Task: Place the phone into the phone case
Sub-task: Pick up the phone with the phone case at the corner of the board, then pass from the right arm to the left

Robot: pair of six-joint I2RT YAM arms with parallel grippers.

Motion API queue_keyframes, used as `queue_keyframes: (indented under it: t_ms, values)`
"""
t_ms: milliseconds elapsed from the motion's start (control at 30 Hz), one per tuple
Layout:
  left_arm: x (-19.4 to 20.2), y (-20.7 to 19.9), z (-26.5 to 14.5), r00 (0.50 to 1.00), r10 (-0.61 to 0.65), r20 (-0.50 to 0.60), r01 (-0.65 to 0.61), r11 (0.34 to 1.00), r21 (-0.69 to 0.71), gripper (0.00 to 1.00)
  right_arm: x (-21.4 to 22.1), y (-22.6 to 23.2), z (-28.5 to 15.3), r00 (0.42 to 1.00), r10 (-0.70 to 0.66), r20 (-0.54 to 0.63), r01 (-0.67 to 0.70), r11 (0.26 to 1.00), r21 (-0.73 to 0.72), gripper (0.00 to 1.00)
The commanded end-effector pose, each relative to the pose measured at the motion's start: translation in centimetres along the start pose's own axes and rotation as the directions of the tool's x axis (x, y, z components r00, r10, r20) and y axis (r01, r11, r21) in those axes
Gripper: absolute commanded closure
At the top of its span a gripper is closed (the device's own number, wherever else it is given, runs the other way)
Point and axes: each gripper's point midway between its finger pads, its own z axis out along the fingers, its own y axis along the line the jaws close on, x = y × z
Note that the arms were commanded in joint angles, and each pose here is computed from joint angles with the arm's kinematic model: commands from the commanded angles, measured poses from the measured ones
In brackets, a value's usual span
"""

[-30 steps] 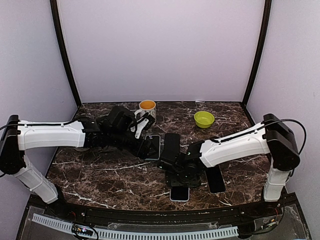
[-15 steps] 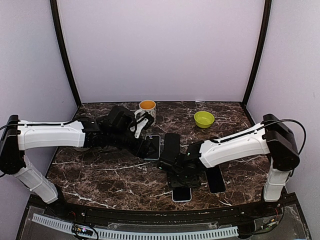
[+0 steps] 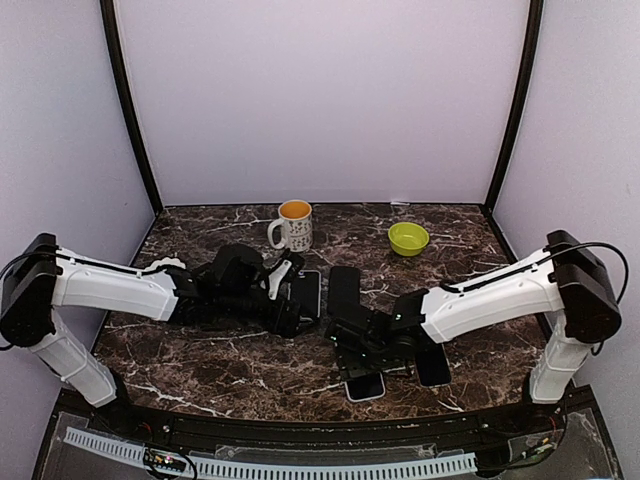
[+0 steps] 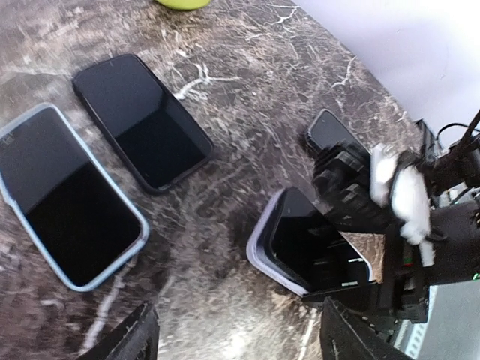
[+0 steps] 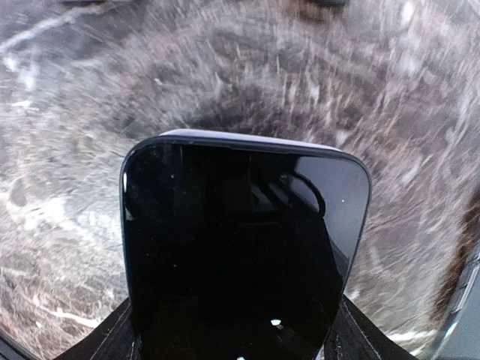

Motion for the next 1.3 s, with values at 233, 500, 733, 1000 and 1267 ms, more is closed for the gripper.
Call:
queue_keyframes:
  t_ms: [233, 500, 733, 1000, 1267]
  values:
    - [-5.7, -4.2, -2.5, 0.927, -0.183, 0.326, 0.092, 0.957, 0.276, 0.15, -8.5, 1.4, -9.5, 0.849, 0.002, 0.528, 0.103, 0.98, -0.169, 0.62]
    - [-7.3, -7.6, -1.7, 0.929, -0.138, 0.345, -0.008, 0.921, 0.39, 0.12, -10.6, 2.6, -13.2, 0.768, -0.031, 0.639, 0.184, 0.967, -0.175, 0.62]
    - [-8.2, -7.8, -0.4, 0.931, -0.136, 0.339, -0.003, 0.925, 0.379, 0.32, -10.9, 3.2, -14.0, 0.746, -0.075, 0.661, 0.221, 0.965, -0.139, 0.62]
    - [-7.6, -7.8, -0.3, 0.937, -0.115, 0.33, -0.019, 0.927, 0.376, 0.84, -10.9, 2.9, -14.8, 0.723, -0.12, 0.68, 0.258, 0.961, -0.105, 0.62]
    - [-6.6, -7.3, -0.5, 0.943, -0.026, 0.331, -0.088, 0.941, 0.327, 1.0, -10.1, 2.8, -14.6, 0.722, -0.206, 0.661, 0.349, 0.933, -0.091, 0.18]
